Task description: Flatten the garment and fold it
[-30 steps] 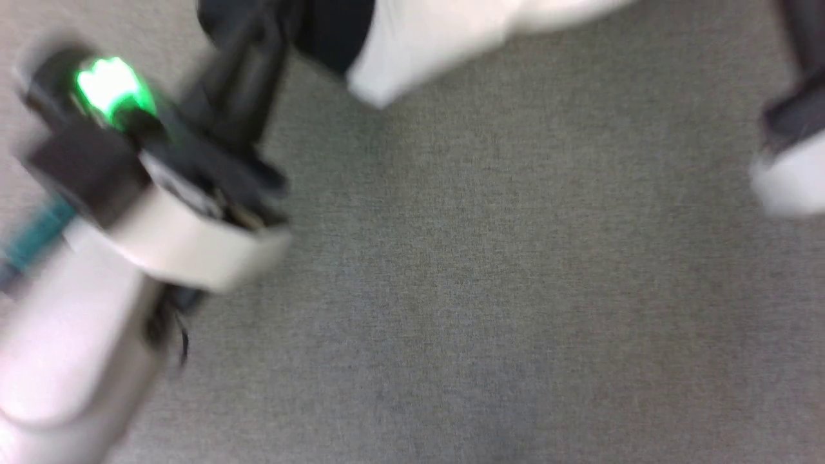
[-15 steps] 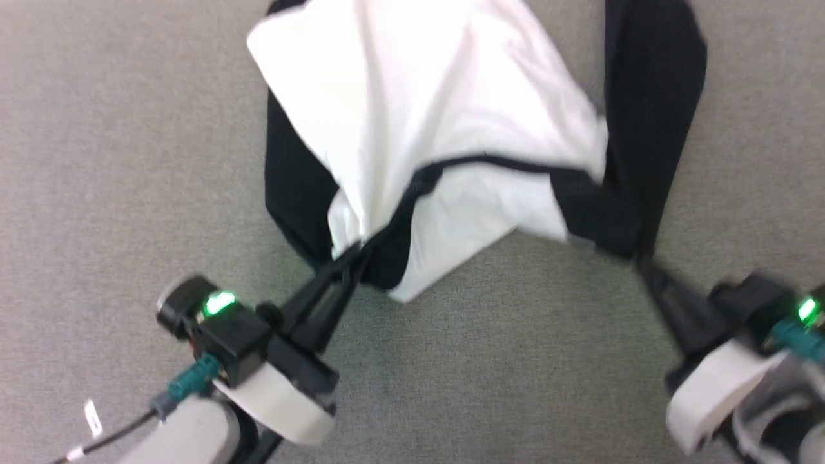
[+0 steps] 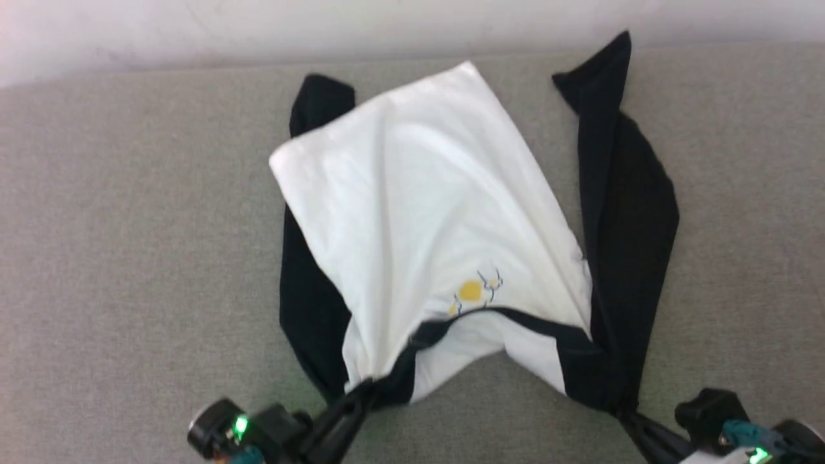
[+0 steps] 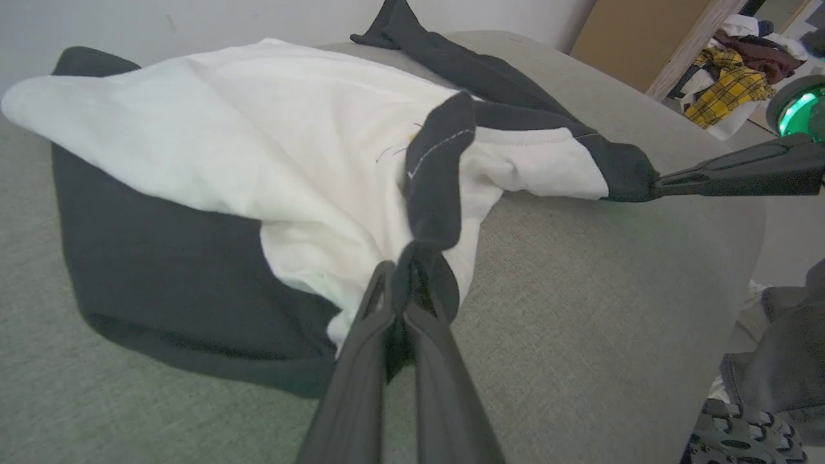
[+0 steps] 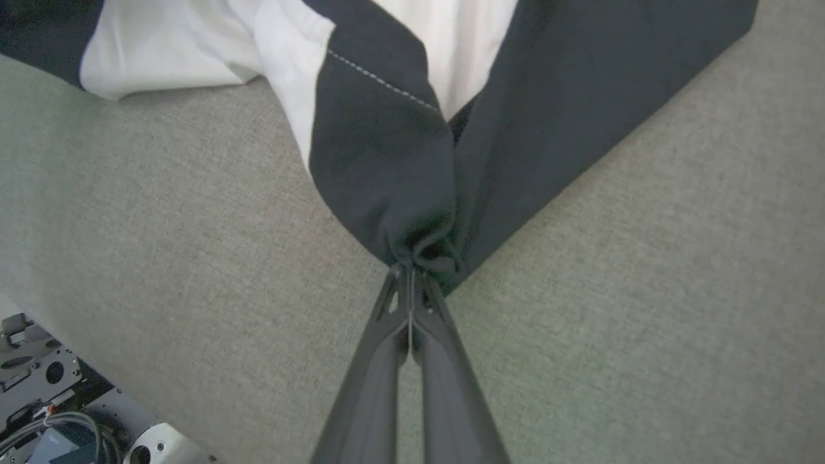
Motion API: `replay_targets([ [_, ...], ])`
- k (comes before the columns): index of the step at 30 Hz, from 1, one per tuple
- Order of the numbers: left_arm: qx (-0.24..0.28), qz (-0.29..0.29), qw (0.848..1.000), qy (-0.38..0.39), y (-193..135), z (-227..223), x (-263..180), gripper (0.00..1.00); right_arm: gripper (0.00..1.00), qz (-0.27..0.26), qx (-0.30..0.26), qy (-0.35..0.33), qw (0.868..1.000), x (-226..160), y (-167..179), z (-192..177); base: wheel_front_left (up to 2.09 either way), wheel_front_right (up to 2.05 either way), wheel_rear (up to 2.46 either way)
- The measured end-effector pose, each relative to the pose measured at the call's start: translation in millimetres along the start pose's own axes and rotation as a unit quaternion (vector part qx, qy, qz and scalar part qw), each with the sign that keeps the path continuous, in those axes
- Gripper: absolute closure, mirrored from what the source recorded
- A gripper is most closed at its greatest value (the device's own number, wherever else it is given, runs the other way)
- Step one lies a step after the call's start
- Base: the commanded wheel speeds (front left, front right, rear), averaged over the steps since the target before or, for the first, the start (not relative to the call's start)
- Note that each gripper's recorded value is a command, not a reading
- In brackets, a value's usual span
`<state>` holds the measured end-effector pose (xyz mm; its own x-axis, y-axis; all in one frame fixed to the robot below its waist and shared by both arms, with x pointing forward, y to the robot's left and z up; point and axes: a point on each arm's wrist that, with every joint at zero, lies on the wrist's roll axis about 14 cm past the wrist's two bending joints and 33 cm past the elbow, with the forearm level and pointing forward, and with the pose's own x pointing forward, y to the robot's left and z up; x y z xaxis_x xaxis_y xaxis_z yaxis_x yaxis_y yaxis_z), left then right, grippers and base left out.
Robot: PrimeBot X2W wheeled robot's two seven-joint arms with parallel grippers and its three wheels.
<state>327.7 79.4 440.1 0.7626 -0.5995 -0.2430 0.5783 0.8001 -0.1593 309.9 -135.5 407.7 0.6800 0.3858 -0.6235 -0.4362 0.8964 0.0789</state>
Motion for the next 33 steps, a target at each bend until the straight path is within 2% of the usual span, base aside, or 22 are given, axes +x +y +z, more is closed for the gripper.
replay_targets([
  [11, 0.000, -0.005, 1.000, 0.018, -24.4, -20.5, -26.7, 1.00, 1.00, -0.002, 0.025, 0.012, 1.000, -24.7, 18.1, -25.7, 0.00, 0.00, 0.00],
  [28, -0.003, 0.007, 1.000, 0.026, -32.8, -31.9, -35.5, 1.00, 1.00, 0.008, 0.035, -0.005, 0.999, -29.0, 36.2, -28.4, 0.00, 0.00, 0.00],
  [29, -0.006, 0.011, 1.000, 0.025, -31.9, -31.9, -35.3, 0.93, 1.00, 0.008, 0.036, -0.005, 0.999, -28.7, 36.3, -28.6, 0.00, 0.00, 0.00],
  [30, -0.008, 0.015, 1.000, 0.023, -31.1, -31.3, -34.8, 0.63, 0.85, 0.006, 0.037, -0.008, 0.999, -28.5, 35.9, -28.1, 0.00, 0.00, 0.00],
  [31, -0.011, 0.017, 1.000, 0.018, -30.9, -29.8, -34.2, 0.52, 0.68, 0.005, 0.038, -0.011, 0.999, -28.4, 35.2, -27.5, 0.00, 0.00, 0.00],
  [32, -0.013, 0.018, 1.000, 0.016, -30.7, -28.9, -33.8, 0.35, 0.61, 0.004, 0.038, -0.012, 0.999, -28.2, 35.1, -27.5, 0.00, 0.00, 0.00],
  [33, -0.013, 0.021, 1.000, 0.015, -29.9, -28.5, -33.7, 0.13, 0.55, 0.004, 0.039, -0.012, 0.999, -28.1, 35.0, -27.5, 0.00, 0.00, 0.00],
])
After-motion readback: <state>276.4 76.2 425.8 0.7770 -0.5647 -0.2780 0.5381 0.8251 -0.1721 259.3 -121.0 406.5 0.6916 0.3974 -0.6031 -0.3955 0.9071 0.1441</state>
